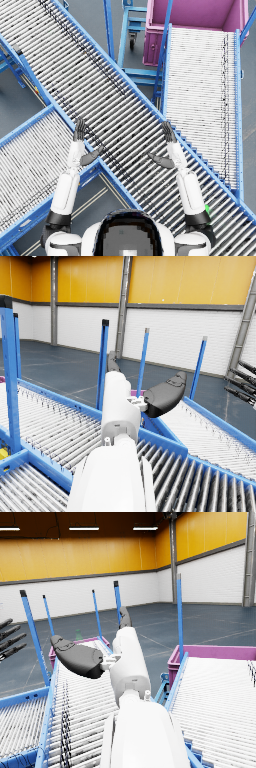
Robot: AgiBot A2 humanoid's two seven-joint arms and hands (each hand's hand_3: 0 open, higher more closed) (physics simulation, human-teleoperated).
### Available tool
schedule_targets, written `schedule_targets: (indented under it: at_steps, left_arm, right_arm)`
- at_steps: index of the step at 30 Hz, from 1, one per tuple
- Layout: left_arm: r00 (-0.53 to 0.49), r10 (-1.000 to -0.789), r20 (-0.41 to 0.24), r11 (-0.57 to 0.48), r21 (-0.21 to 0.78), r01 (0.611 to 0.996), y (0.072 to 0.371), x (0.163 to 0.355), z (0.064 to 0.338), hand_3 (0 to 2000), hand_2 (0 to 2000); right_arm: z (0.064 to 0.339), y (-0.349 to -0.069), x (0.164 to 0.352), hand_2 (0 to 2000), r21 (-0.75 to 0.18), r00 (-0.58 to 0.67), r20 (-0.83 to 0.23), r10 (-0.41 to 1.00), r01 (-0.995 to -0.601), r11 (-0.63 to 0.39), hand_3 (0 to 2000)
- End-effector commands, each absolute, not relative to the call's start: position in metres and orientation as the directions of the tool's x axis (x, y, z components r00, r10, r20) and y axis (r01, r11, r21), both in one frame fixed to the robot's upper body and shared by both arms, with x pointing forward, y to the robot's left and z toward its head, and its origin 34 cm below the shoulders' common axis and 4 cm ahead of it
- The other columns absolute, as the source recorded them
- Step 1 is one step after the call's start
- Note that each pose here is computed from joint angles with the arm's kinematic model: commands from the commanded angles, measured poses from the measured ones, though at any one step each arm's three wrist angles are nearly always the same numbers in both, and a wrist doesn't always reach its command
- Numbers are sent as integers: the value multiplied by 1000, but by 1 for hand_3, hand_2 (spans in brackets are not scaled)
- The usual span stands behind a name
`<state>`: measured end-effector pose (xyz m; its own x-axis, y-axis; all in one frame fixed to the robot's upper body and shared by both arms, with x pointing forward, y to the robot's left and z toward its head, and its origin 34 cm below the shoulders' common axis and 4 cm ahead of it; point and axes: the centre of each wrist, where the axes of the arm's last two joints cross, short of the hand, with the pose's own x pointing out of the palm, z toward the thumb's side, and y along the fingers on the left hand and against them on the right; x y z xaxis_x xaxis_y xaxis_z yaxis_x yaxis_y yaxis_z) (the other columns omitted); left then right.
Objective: Pick up the oil and place it on the left assembly line, put the cola on the right, and keep Sprite still
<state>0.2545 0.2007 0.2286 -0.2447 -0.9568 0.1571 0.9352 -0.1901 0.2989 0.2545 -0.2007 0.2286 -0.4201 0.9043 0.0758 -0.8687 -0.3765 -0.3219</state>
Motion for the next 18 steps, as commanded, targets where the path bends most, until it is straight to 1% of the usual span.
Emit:
schedule_targets:
  at_steps: [1,18]
  left_arm:
    - [-245,-957,157,-190,299,935,201,255,229,0,0]
    - [-245,-957,157,-190,299,935,201,255,229,0,0]
  right_arm:
    - [229,-201,255,0,-322,-420,76,904,-869,-377,0]
    - [229,-201,255,0,-322,-420,76,904,-869,-377,0]
